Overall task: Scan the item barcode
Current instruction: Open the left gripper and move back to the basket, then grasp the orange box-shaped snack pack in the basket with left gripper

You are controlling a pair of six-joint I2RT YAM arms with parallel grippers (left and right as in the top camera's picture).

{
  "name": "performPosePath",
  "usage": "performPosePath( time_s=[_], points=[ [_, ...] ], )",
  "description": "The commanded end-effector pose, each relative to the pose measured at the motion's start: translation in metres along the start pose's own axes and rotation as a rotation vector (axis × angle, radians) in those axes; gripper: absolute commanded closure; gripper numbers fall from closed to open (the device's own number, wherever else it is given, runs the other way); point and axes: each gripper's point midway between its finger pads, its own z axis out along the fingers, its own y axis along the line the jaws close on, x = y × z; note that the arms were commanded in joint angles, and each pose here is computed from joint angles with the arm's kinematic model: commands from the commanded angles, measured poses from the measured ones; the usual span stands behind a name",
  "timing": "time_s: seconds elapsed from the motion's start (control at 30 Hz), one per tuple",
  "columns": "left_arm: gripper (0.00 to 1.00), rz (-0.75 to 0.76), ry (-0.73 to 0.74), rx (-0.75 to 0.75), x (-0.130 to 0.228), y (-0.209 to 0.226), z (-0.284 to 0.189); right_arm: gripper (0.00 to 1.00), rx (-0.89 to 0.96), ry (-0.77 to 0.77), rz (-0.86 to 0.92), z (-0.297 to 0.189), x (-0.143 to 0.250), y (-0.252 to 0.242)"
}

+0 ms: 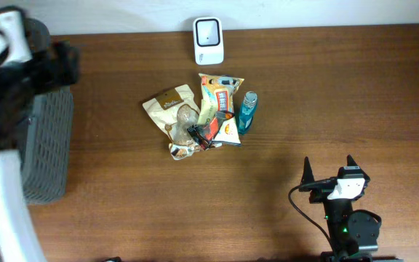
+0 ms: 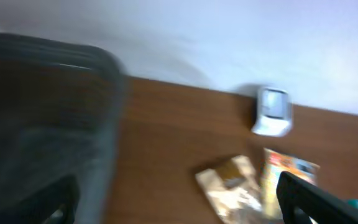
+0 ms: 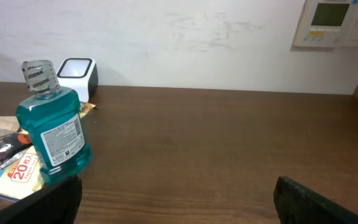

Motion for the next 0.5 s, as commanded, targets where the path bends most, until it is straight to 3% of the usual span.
performPosePath(
  time_s=[0.0,0.13,0.27,0.47],
  points=[
    [0.01,0.016,0.001,-0.345,0.002,0.074,-0.025,0.02,0.008,0.005,-0.001,0.0,0.004,-0.002],
    [0.01,-0.021,0.042,-0.586,0.01,0.132,-0.025,0.02,0.008,0.005,-0.001,0.0,0.004,-0.002],
    [0.01,-0.036,0.187,-0.78,0.037,0.185,0.001,0.02,0.008,0.005,-0.001,0.0,0.004,-0.002],
    [0.01,-0.027,0.445,-0.848,0.096,0.218,0.041,0.02,0.008,0.005,-0.001,0.0,0.004,-0.002]
  ],
)
